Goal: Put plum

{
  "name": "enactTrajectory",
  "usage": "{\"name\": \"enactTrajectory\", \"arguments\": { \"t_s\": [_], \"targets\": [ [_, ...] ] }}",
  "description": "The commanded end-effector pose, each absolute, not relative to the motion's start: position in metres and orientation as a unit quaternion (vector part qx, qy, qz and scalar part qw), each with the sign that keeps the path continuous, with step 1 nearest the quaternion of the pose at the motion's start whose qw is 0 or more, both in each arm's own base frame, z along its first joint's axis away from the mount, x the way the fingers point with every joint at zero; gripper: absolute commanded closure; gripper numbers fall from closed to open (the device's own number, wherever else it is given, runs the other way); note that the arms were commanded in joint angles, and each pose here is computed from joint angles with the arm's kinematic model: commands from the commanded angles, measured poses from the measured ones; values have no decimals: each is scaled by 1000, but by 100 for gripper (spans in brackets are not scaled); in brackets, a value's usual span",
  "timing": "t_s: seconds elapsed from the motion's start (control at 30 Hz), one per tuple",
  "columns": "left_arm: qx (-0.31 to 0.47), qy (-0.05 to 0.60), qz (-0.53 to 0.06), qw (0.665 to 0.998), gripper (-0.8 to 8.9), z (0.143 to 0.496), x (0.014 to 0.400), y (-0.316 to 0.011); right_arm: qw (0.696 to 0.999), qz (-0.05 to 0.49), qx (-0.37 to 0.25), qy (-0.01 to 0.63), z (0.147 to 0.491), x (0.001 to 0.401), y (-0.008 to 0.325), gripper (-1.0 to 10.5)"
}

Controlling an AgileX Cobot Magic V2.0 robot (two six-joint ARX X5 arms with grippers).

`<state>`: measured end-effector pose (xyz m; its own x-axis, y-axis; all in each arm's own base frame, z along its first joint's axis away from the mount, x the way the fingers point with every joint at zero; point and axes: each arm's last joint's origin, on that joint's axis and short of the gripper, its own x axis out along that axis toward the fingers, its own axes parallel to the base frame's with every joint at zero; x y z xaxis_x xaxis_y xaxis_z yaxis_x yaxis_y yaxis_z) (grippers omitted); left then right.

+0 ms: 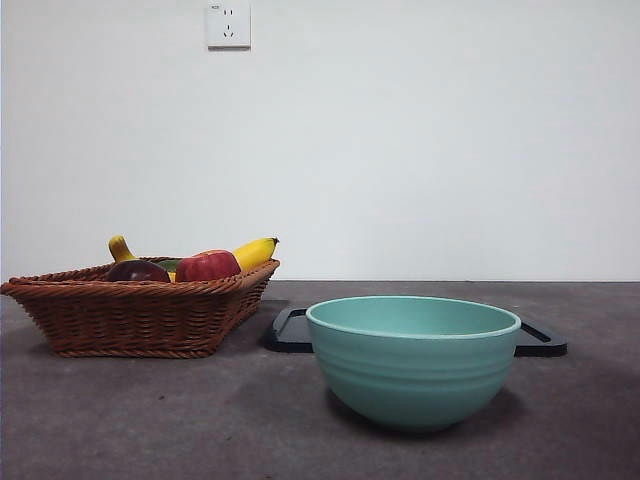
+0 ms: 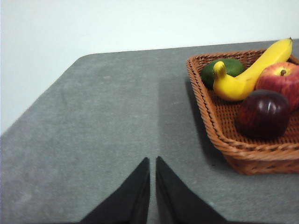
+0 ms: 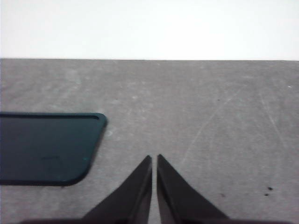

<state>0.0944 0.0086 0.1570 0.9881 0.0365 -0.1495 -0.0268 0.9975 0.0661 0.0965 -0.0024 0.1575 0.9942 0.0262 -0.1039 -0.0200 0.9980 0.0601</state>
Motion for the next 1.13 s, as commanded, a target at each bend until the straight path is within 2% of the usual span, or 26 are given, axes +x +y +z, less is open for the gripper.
{"name": "enactTrajectory", "arguments": {
  "t_s": [0.03,0.27,0.57,0.7,0.83,0.93,1.13],
  "targets": [
    [-38,88,23,995,795,149,95,9,997,15,54,49,157,97,-2,939],
    [-147,85,33,985,795,149,95,9,994,12,91,51,157,97,-2,939],
    [-198,64,17,978,798,165,93,8,987,32,150,39,169,94,-1,938],
    [-214,54,13,975,798,184,88,7,986,51,159,30,188,89,0,939],
    [-221,60,8,973,798,206,84,6,985,50,160,46,213,82,1,939],
    [-220,67,-13,973,798,229,82,5,984,53,160,59,233,78,1,939],
    [-179,112,-69,975,798,271,85,2,981,93,138,98,278,78,4,939]
  ]
}}
